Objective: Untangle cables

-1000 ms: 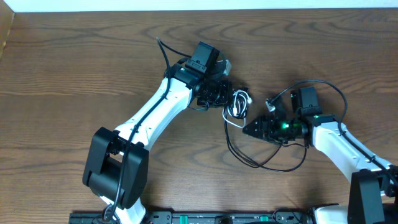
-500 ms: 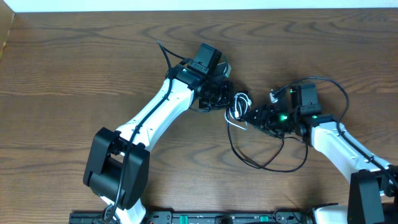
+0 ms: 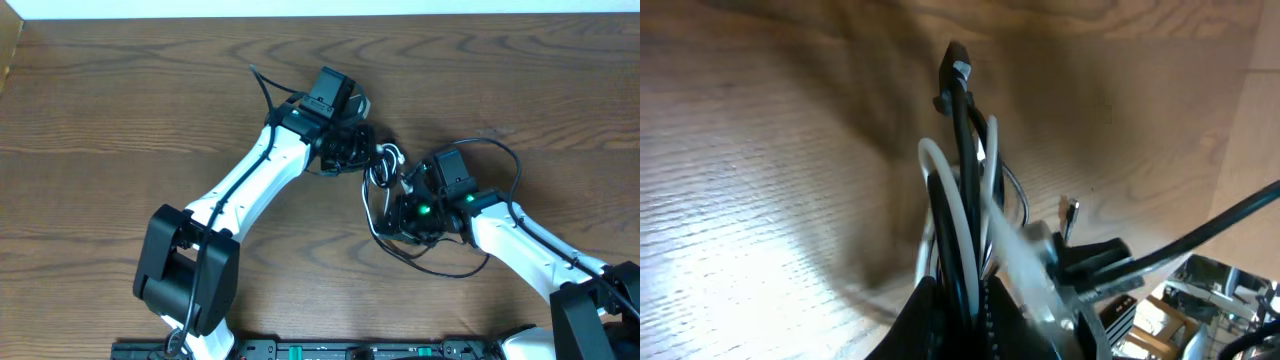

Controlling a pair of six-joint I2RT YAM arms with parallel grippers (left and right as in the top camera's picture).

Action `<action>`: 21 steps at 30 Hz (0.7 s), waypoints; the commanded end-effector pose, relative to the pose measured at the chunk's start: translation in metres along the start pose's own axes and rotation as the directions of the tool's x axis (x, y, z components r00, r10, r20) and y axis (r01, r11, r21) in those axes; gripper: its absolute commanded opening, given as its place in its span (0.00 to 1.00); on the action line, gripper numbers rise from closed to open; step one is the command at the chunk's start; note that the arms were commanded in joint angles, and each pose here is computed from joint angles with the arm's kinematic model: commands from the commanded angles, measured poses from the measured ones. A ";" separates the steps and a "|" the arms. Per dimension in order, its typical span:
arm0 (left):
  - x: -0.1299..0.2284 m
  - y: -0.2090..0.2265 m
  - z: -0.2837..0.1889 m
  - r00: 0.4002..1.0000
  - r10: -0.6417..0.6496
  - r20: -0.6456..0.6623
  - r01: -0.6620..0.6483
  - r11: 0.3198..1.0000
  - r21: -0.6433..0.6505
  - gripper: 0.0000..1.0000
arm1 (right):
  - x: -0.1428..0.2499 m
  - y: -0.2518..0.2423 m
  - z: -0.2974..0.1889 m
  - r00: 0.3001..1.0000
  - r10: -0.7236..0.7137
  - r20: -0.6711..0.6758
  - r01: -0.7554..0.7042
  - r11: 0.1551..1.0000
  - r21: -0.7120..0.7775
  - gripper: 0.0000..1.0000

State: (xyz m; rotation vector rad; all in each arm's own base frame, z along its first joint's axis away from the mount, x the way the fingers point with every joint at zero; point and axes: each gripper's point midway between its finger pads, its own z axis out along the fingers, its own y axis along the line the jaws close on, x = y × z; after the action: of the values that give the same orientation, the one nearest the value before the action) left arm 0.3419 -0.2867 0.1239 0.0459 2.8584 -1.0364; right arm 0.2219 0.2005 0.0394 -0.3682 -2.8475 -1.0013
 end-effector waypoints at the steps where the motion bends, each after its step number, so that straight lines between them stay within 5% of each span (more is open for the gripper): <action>1: -0.020 0.007 -0.020 0.998 -0.034 0.059 0.033 0.999 0.024 0.07 | -0.003 -0.044 -0.003 0.998 0.022 0.064 -0.035 0.975 0.219 0.17; 7: -0.038 0.020 -0.042 0.992 -0.066 0.108 0.061 0.997 0.045 0.07 | 0.012 -0.070 -0.011 0.999 0.034 0.025 -0.041 0.938 0.345 0.25; 10: -0.026 0.004 -0.041 0.998 0.023 0.053 -0.029 0.992 0.123 0.08 | 0.001 -0.063 -0.009 0.998 0.000 0.061 -0.019 0.948 0.317 0.45; 14: 0.001 0.001 -0.030 0.985 0.169 -0.023 -0.166 0.982 0.095 0.07 | -0.028 -0.043 -0.007 0.976 -0.177 0.128 0.140 0.957 0.255 0.58; 21: 0.030 0.023 -0.023 0.957 0.263 -0.126 -0.270 0.962 -0.045 0.07 | -0.084 -0.033 -0.042 0.926 -0.176 0.334 0.122 0.977 0.176 0.60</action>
State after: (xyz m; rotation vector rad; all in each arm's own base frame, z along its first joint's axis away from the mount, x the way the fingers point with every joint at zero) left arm 0.3112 -0.2621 0.1168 0.3613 2.9306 -0.9918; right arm 0.2746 0.1470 0.0235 -0.3190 -3.2189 -0.7682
